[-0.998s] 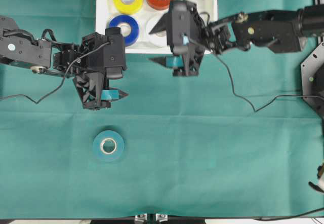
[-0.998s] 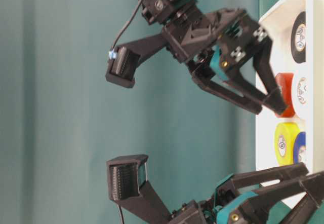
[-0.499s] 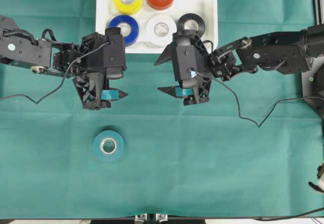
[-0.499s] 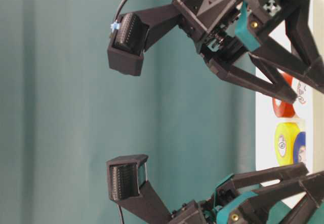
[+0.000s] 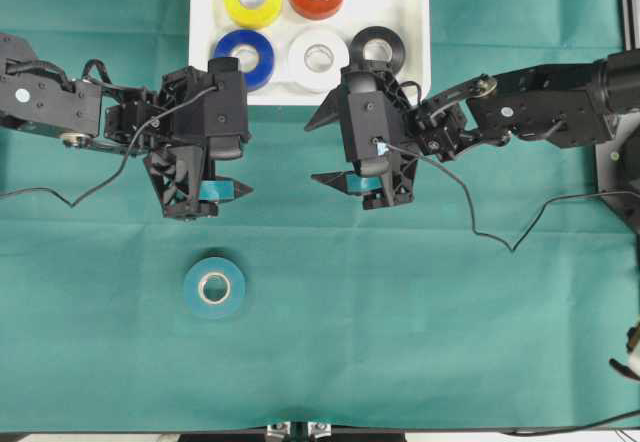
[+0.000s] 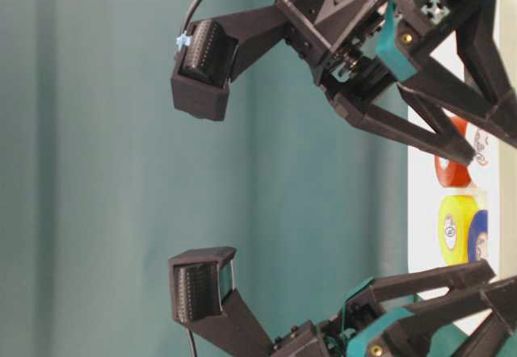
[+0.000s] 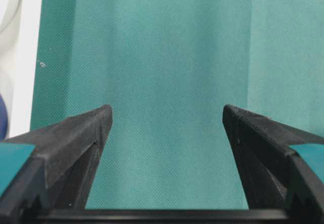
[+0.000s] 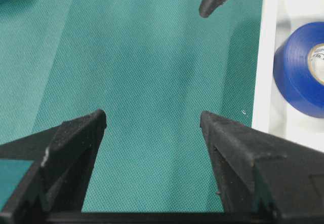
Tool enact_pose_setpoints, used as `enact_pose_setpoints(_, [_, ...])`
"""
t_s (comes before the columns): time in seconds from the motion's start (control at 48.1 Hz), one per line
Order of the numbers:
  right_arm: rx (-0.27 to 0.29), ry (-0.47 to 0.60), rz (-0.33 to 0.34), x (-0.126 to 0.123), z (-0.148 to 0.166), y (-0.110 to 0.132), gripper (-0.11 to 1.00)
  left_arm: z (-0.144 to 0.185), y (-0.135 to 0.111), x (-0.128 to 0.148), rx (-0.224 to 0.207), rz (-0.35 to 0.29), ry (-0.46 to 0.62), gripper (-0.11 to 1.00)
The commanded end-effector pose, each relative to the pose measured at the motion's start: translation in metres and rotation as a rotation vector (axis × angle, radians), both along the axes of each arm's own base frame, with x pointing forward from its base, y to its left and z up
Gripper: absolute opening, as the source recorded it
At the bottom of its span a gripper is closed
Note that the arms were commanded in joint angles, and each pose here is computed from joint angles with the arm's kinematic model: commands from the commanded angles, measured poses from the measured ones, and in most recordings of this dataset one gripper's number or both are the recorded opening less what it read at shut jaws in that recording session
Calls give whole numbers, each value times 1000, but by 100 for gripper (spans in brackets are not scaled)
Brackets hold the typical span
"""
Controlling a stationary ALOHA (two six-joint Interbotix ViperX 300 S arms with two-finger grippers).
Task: Put the tape alternately from left to right into the white case.
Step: 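Lower the left gripper onto the teal tape roll and grasp it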
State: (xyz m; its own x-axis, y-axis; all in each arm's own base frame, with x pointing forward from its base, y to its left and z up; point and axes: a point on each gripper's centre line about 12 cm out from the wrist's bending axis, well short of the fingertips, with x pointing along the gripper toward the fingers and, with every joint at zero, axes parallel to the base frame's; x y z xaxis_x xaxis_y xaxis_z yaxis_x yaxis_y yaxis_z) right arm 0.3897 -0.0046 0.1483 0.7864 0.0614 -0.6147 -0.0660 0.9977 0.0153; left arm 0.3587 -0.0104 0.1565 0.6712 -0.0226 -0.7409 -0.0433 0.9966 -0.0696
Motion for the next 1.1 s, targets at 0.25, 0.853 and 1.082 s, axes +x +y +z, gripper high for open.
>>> enact_pose_setpoints(0.25, [5, -42, 1, 2, 15, 1, 81, 11, -30, -1, -84, 4, -26, 81])
enact_pose_setpoints(0.853, [5, -43, 1, 2, 16, 1, 81, -3, -102, -18, -189, -73, 45, 81])
enact_pose_setpoints(1.082, [6, -48, 7, 3, 17, 3, 81, -24, -107, -18, -173, -79, 100, 81])
